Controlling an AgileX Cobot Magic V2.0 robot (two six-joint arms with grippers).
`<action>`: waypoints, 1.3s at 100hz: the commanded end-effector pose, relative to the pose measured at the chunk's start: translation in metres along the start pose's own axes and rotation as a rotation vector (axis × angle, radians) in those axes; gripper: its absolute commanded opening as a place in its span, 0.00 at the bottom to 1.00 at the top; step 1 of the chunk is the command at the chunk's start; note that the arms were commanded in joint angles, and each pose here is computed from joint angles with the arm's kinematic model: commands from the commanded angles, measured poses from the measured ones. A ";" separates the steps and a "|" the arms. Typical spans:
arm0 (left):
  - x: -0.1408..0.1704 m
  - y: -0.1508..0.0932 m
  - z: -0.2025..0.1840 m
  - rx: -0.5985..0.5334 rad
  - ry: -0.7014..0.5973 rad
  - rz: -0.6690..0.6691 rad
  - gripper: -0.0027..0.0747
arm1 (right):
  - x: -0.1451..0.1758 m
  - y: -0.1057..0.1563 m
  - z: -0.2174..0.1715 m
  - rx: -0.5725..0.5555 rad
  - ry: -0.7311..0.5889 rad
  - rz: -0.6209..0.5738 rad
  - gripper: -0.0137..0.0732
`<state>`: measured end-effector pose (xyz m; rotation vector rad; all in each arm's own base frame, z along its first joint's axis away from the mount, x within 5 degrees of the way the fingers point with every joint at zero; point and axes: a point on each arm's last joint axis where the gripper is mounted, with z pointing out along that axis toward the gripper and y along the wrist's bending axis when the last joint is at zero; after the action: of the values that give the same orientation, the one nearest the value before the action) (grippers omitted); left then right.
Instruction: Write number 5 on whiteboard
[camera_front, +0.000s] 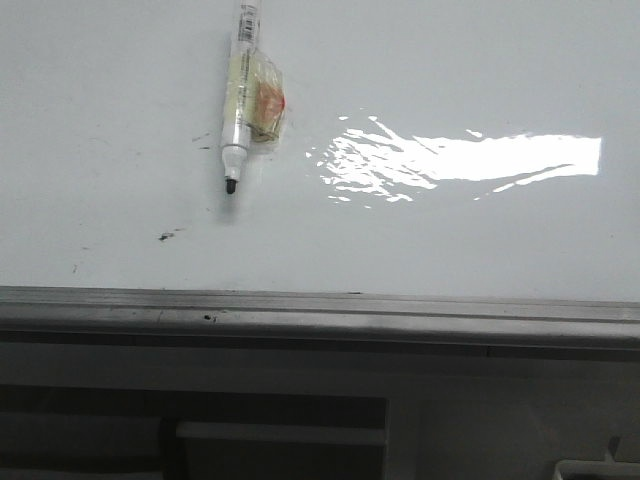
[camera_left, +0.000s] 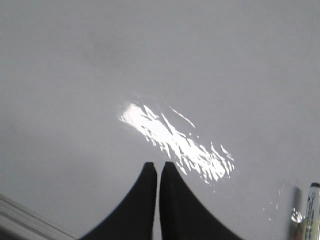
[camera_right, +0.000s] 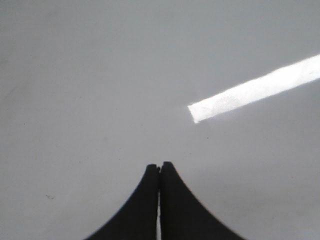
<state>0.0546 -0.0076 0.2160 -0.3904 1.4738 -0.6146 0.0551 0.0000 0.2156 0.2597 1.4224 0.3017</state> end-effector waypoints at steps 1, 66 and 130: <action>-0.020 -0.015 -0.003 0.035 -0.051 0.118 0.01 | -0.025 0.009 -0.003 -0.029 -0.075 0.004 0.11; -0.038 -0.093 0.087 0.280 0.624 0.617 0.54 | -0.092 0.037 0.036 0.050 0.275 -0.220 0.57; 0.043 -0.161 0.163 0.398 0.705 0.522 0.54 | -0.089 0.051 0.038 -0.127 0.316 -0.218 0.57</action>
<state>0.1829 -0.1743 0.2747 0.6289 2.0322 -0.6220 0.0768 0.0154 0.3036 -0.0241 1.8136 0.2592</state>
